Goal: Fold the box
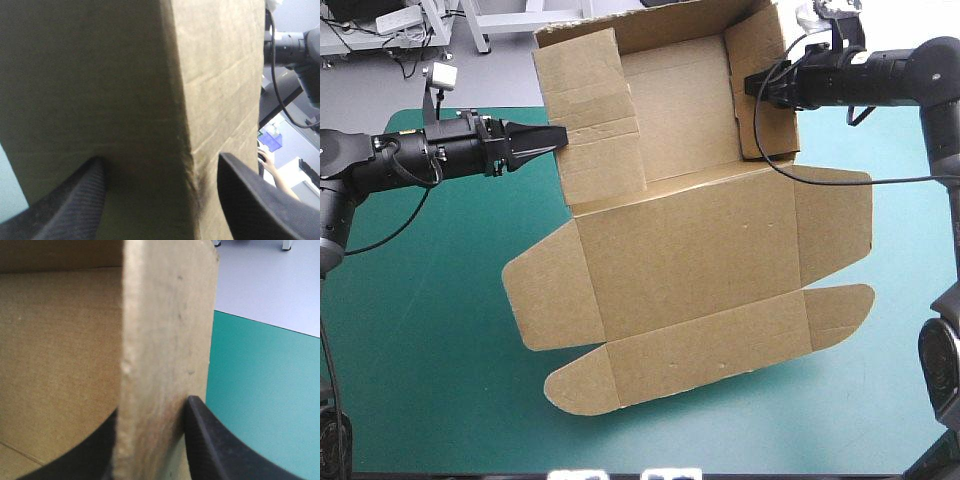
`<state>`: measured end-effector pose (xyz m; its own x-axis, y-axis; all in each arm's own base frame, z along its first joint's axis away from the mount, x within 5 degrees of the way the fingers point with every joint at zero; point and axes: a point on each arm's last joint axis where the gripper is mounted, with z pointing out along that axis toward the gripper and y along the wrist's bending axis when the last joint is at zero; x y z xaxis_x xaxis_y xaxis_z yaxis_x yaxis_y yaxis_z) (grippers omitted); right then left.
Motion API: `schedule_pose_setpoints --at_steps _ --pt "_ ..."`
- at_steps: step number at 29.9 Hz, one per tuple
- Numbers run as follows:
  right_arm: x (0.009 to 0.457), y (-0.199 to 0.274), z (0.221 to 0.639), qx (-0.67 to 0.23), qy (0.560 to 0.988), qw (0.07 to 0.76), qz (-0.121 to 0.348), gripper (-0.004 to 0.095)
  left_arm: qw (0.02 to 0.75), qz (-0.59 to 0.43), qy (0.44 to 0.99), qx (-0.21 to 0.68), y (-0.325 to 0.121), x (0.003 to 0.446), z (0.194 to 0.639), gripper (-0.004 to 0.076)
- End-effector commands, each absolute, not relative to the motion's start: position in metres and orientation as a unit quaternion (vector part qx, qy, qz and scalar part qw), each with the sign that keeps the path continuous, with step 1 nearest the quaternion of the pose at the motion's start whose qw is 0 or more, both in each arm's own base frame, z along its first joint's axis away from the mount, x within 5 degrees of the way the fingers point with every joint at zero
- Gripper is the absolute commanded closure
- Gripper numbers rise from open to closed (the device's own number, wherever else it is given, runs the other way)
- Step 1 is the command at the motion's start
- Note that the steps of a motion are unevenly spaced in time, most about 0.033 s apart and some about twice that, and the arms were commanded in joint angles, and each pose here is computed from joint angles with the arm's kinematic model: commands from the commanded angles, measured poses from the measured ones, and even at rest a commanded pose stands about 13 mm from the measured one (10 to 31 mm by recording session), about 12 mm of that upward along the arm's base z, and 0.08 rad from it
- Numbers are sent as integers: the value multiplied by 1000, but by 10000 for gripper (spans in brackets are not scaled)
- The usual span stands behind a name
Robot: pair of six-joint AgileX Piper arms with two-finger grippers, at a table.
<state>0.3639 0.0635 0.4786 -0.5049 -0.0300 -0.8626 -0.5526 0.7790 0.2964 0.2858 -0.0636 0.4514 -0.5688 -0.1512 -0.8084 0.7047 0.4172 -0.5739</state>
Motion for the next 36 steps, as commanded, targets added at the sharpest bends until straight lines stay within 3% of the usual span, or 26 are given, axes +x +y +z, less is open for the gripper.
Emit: schedule_pose_setpoints --at_steps 1,7,13,18,24,29,32,36 --pt "347 70 510 -156 783 522 300 925 435 -534 693 214 -68 270 472 258" --pt "347 73 508 -149 790 516 297 925 467 -485 719 171 -62 282 469 258" --pt "346 92 502 -161 807 507 255 925 485 -419 756 130 -61 293 462 275" --pt "345 108 499 -172 811 506 238 925 517 -363 764 127 -87 299 459 338" --pt "349 113 494 -175 816 494 244 925 508 -296 795 152 -126 298 445 344" --pt "348 114 493 -177 816 490 251 924 529 -269 799 94 -132 306 443 360" --pt "347 116 494 -177 814 487 262 925 550 -289 782 58 -132 309 448 424" --pt "345 115 491 -185 824 470 256 925 546 -294 783 44 -132 311 446 589"
